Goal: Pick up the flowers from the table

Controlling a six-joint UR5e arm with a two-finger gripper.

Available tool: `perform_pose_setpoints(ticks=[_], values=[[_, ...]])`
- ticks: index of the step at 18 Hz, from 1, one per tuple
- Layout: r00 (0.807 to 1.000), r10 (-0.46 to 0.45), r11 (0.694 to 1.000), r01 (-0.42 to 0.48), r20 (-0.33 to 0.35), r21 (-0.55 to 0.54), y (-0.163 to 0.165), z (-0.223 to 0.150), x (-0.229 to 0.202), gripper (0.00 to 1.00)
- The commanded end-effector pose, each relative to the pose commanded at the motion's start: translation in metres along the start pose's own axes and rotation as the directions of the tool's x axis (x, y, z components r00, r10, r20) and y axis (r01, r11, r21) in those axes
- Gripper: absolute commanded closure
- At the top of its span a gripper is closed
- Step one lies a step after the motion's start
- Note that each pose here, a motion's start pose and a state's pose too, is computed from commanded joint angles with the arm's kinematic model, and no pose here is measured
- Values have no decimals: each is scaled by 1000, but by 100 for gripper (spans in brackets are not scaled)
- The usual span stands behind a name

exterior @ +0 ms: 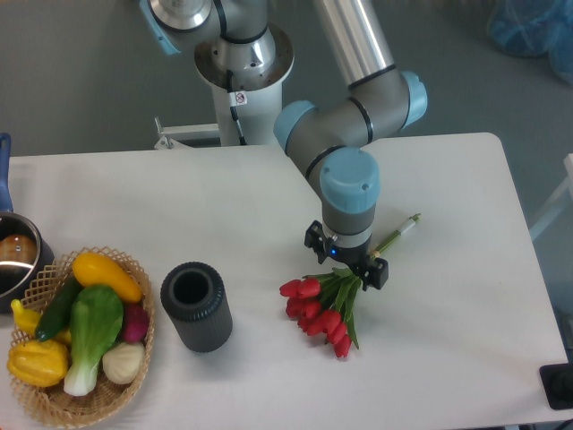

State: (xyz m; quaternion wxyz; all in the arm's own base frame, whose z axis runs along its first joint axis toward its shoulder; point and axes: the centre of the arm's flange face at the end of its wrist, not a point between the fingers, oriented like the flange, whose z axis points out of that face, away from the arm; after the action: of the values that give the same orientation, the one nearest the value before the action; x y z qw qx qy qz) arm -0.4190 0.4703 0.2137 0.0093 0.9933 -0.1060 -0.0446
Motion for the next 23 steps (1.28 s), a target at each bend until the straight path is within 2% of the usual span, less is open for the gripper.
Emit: perform_pose_setpoints(ticks=[4,5,6,8,9,13,18,20,23], values=[[1000,21,1000,-21,-13,-6,-12,11,8,0],[1000,22,1000,-22,-14,-6,-12,12,8,7],[1000,22,1000,-22,-13,-6,-12,11,8,36],[1000,25,1000,-25,-13,-6,-13,10,9,86],[1000,22,1000,-22,-13,-4,-13,10,10,99],[1000,14,1000,-15,-8,-8,-11,4,13,100],[998,8,1000,-7,69,-24,-1,-35,4,100],[997,-5,1000,7,82,-20,3,-43,0,100],[995,-37,999,38,96,-4,13,-80,-23,100]])
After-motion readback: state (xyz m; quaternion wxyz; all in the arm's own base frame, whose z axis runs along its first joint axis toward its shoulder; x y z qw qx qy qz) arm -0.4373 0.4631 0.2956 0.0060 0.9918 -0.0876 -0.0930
